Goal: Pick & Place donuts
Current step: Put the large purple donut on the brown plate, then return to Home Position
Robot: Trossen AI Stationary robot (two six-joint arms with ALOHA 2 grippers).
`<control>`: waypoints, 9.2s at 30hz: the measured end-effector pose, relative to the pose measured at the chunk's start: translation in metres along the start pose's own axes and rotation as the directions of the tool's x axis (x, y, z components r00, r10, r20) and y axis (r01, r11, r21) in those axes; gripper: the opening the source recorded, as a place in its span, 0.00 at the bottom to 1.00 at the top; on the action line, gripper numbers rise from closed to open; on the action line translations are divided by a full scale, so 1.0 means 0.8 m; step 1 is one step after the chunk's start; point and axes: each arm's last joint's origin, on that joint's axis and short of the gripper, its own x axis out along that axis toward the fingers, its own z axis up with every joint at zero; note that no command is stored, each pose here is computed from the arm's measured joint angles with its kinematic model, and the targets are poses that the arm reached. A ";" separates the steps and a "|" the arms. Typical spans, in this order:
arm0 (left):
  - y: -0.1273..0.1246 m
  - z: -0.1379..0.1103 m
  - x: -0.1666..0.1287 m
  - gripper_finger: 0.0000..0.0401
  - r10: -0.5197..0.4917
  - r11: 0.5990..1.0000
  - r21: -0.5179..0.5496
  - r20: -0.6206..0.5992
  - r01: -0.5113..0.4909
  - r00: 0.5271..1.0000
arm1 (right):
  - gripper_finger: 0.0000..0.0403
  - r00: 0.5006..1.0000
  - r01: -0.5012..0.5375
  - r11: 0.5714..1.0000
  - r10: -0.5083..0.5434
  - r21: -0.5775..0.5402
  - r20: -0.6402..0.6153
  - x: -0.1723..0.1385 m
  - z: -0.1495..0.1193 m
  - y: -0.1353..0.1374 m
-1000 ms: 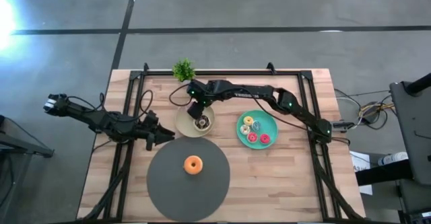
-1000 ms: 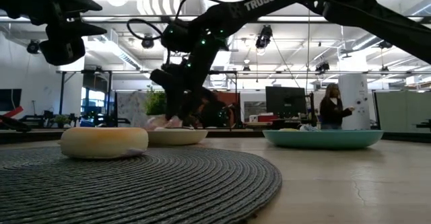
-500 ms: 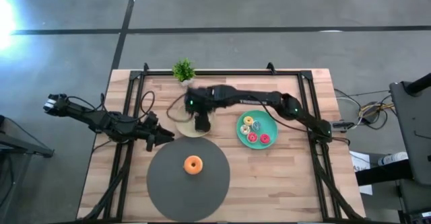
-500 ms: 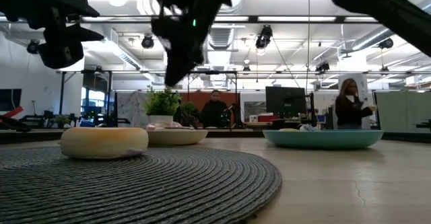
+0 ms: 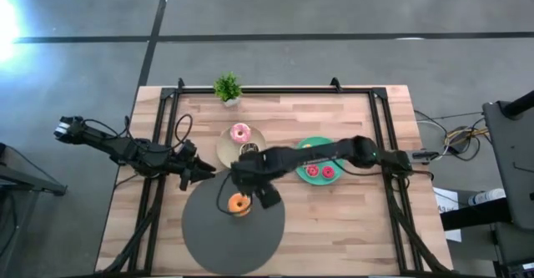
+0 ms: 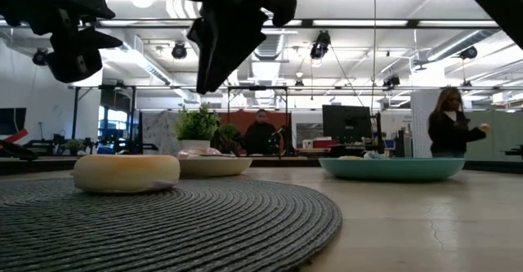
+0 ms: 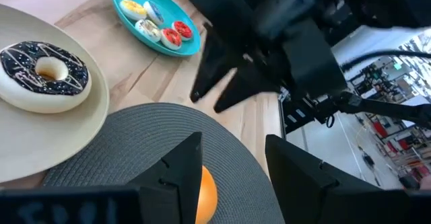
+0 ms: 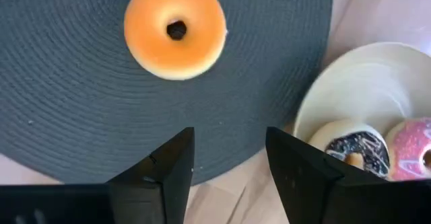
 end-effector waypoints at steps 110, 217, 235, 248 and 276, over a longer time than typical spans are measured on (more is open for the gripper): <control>-0.064 0.052 0.051 0.33 0.571 0.372 0.397 0.615 -0.839 0.544 | 0.03 0.165 -0.971 -0.058 -0.860 0.230 0.482 -0.075 -0.078 -0.082; 0.078 -0.012 0.113 0.20 0.751 0.469 0.634 0.081 -0.615 0.656 | 0.56 0.667 -0.320 0.049 -0.698 0.946 0.261 -0.193 -0.139 -0.033; 0.072 0.024 0.161 0.31 0.734 0.536 0.651 -0.046 -0.537 0.677 | 0.56 0.688 -0.338 0.036 -0.672 0.940 0.273 -0.185 -0.135 -0.030; 0.071 0.025 0.163 0.31 0.733 0.555 0.617 -0.044 -0.558 0.679 | 0.56 0.689 -0.328 0.049 -0.671 0.943 0.274 -0.185 -0.135 -0.030; 0.046 0.035 0.150 0.46 0.582 0.779 0.406 -0.182 -0.478 0.793 | 0.56 0.760 -0.287 0.085 -0.586 0.954 0.281 -0.179 -0.136 -0.016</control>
